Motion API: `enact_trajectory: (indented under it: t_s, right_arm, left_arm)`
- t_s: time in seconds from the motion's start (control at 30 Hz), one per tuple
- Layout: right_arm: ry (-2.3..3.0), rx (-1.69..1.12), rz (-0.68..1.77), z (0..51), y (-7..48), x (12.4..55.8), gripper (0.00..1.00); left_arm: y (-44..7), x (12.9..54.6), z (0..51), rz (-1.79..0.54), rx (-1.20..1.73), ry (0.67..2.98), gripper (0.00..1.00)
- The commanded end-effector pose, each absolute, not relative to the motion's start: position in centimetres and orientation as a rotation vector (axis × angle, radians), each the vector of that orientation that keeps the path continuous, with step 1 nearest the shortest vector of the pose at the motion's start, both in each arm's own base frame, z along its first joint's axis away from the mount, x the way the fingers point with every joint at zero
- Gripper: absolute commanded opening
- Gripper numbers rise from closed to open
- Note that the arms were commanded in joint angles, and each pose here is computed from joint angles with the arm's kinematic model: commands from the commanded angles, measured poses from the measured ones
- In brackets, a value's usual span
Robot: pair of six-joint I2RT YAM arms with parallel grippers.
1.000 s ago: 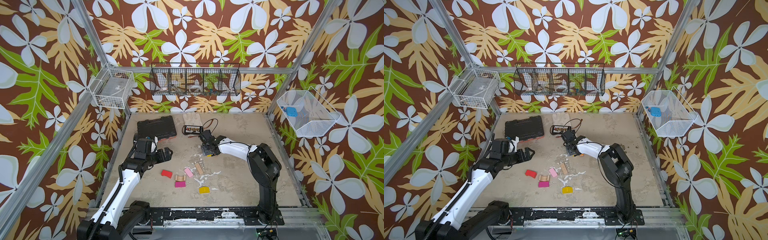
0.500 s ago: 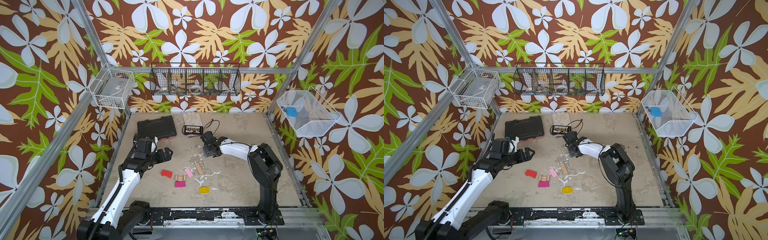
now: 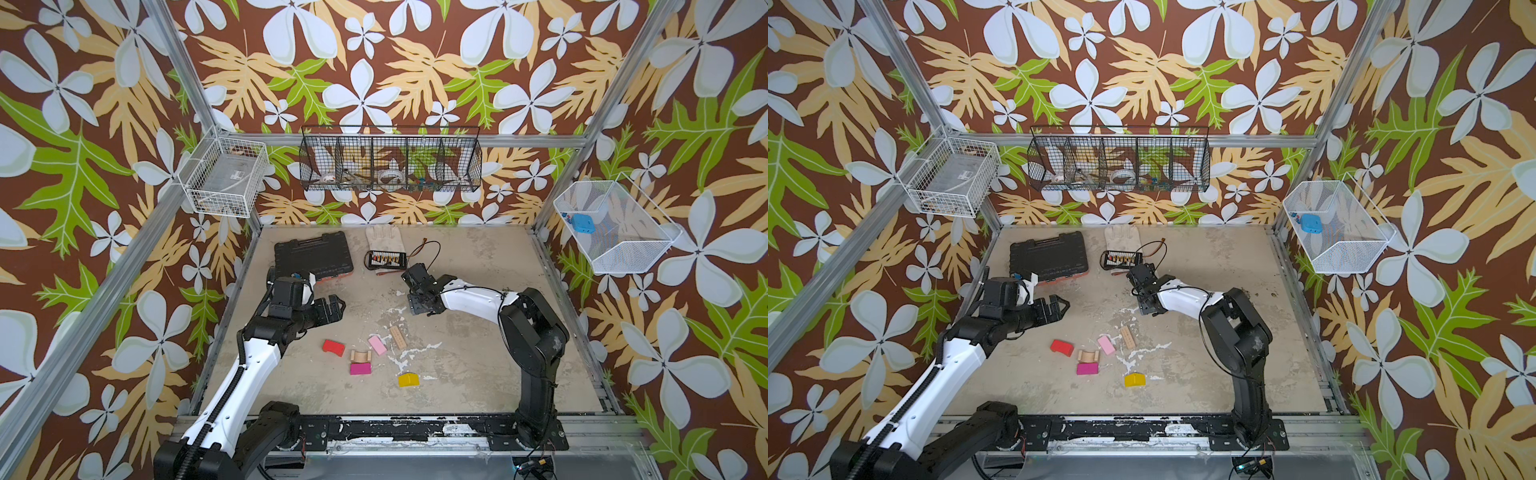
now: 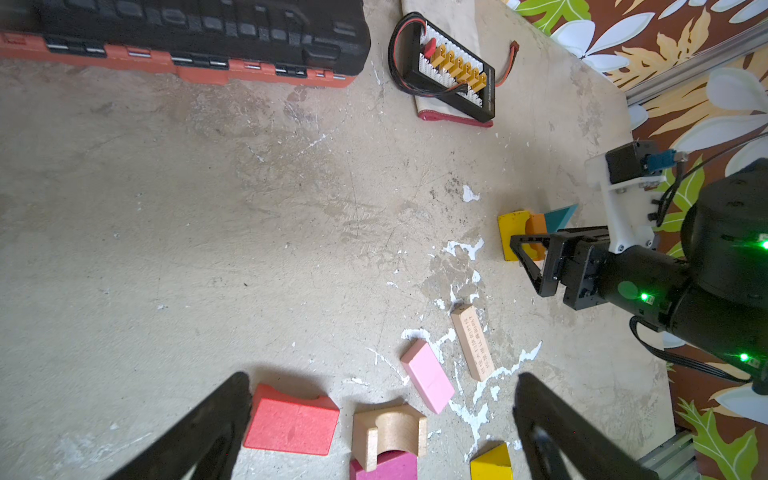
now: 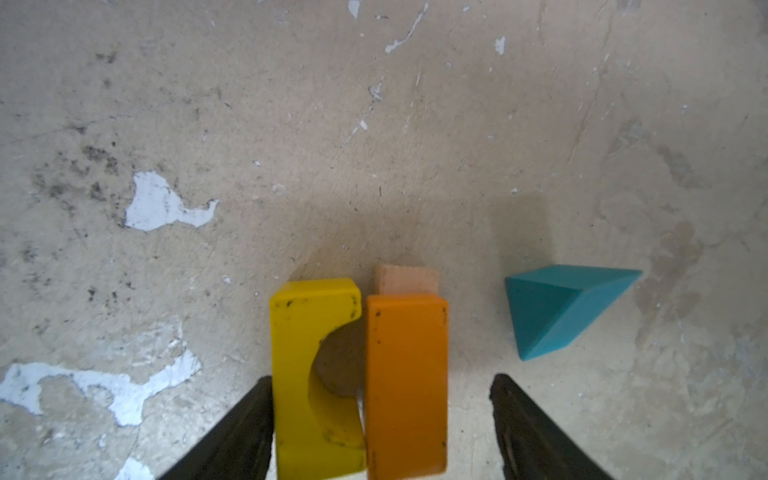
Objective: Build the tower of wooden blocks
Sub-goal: 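Lower the yellow arch beside the orange bar and open the right gripper, then move the right gripper back to the pile over the pink bar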
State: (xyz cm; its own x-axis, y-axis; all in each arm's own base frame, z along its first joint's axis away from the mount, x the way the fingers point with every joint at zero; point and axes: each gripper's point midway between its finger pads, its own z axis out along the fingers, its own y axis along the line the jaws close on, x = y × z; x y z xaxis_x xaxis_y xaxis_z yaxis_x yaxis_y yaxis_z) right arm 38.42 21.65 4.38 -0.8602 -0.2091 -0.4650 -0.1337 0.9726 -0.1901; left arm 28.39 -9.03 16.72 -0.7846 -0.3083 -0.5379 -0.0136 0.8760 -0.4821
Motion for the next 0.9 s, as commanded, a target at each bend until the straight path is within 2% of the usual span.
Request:
enact_trajectory:
  t_s: [0.0, 0.33, 0.87]
  right_arm:
    - [2.603, -0.221, -0.212, 4.9, 21.5, 38.6, 0.79]
    - [2.578, -0.211, -0.235, 5.3, 22.2, 40.2, 0.81]
    - [2.587, -0.182, -0.254, 4.7, 21.7, 40.6, 0.75]
  left_arm:
    - [-9.0, 28.5, 16.9, -0.618, -0.231, 2.4, 1.0]
    - [-9.1, 28.5, 16.9, -0.62, -0.229, 2.4, 1.0]
    - [-9.0, 28.5, 17.1, -0.618, -0.227, 2.392, 1.0]
